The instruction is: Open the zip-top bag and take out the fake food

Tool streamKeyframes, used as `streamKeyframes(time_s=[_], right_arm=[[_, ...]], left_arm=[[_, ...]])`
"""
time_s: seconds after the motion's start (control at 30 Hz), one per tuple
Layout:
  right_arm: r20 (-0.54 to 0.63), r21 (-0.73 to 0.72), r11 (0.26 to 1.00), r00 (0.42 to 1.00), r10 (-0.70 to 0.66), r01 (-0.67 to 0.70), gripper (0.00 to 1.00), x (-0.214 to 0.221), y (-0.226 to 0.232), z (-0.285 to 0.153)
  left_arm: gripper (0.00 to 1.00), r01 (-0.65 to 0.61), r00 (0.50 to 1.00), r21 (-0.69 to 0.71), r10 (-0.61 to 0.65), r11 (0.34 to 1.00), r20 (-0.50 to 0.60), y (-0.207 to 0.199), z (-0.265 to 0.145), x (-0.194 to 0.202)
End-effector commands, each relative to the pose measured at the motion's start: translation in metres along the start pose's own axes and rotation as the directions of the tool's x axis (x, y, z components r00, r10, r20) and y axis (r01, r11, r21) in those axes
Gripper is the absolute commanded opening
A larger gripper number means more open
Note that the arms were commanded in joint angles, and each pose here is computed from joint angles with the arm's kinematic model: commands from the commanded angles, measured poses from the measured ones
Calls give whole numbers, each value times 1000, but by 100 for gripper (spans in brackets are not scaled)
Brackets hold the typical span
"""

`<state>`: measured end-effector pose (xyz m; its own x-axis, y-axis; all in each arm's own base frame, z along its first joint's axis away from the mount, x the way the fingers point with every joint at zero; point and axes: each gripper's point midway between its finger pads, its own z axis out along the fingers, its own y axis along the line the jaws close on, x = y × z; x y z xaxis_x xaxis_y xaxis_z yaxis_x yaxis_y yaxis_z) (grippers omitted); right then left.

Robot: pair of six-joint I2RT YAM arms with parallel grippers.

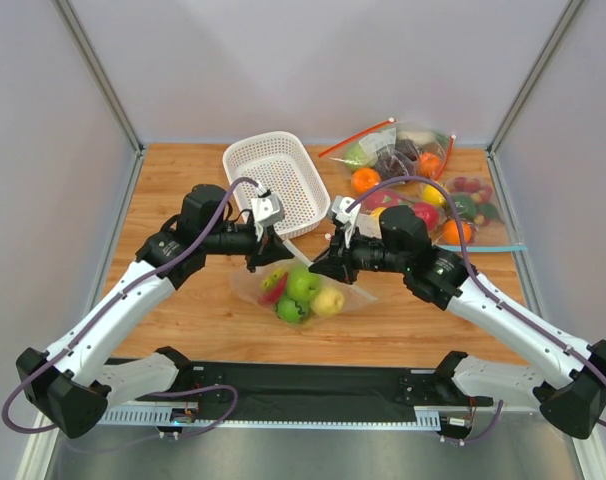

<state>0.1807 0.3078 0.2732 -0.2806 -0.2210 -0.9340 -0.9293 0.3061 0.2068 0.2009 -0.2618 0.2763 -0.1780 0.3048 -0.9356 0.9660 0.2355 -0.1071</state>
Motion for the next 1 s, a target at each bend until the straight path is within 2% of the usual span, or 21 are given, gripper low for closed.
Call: streamKeyframes(time_s=[0.0, 0.43, 0.97], right_arm=[[-74, 56, 998, 996, 43, -39, 0, 25, -11, -2], [-140, 141, 985, 983, 118, -99, 0, 46, -21, -14], [-224, 281, 929, 925, 306, -239, 0, 78, -24, -36]], left_arm=[[0, -69, 997, -93, 73, 993, 40, 23, -5, -15], [0, -14, 1000, -256, 10, 967, -18, 73, -18, 6], [0, 47, 996, -478, -76, 877, -42, 124, -40, 23]])
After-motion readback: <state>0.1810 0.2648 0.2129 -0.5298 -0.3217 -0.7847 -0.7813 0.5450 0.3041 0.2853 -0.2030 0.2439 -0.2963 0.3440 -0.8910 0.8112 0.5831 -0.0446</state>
